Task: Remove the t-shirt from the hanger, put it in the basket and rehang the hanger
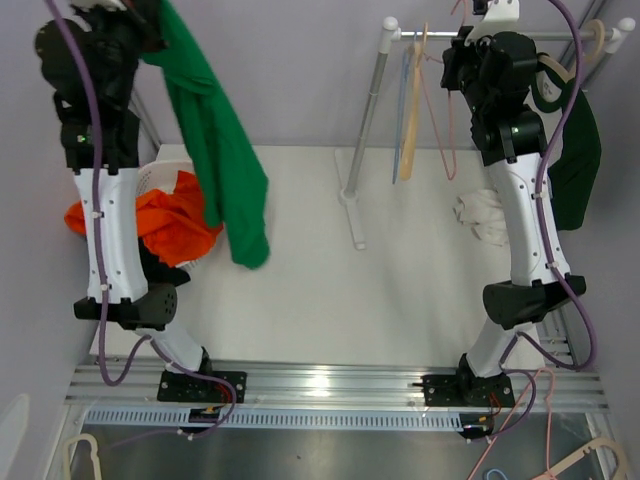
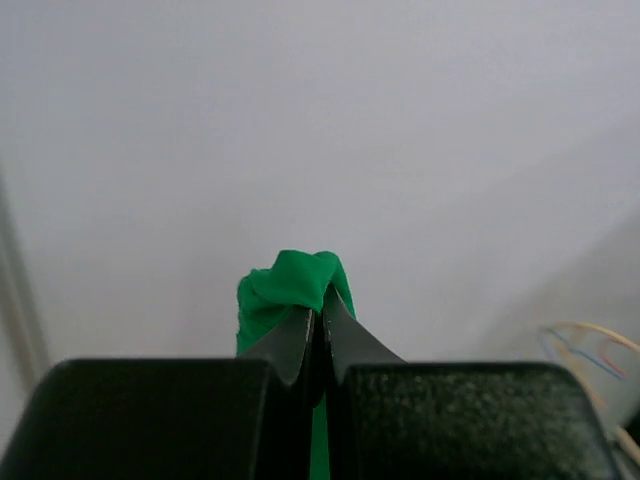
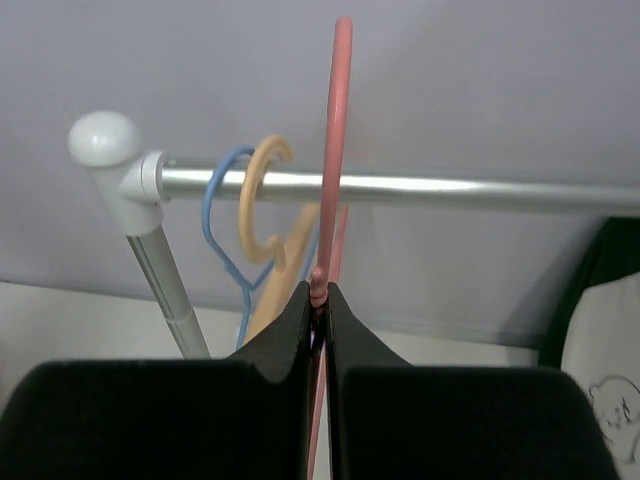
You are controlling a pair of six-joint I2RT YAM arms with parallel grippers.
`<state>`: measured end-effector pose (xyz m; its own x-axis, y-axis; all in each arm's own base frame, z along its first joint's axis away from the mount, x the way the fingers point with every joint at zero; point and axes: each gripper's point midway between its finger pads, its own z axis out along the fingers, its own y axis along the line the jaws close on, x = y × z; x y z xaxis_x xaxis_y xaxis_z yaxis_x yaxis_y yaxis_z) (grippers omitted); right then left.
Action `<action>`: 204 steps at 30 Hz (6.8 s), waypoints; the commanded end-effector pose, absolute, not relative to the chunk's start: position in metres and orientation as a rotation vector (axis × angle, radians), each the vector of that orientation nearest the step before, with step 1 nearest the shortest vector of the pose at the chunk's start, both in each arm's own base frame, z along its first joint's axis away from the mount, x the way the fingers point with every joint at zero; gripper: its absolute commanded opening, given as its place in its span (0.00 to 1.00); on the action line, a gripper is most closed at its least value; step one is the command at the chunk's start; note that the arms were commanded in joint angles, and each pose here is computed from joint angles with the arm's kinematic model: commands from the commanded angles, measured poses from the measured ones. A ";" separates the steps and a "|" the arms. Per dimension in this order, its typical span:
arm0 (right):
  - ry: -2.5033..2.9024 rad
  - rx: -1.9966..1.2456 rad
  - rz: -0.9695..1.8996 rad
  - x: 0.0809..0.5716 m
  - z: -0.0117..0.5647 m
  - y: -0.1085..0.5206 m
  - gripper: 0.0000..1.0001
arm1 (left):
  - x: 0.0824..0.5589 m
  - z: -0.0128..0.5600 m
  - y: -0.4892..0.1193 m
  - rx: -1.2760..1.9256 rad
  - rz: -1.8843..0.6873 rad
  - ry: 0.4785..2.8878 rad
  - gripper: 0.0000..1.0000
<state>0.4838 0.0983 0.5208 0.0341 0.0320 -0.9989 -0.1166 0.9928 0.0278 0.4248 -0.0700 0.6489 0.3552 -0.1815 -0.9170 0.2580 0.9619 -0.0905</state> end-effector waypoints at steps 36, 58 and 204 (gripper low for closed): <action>1.601 -0.149 0.294 0.529 0.469 0.138 0.00 | 0.403 0.362 0.155 -0.938 -0.077 1.505 0.04; 1.567 -0.011 0.180 0.488 0.515 0.054 0.48 | 0.397 0.387 0.141 -0.933 0.027 1.546 1.00; 1.968 0.136 0.016 0.321 0.361 0.022 0.00 | 0.256 0.449 -0.265 0.405 -0.811 1.453 0.99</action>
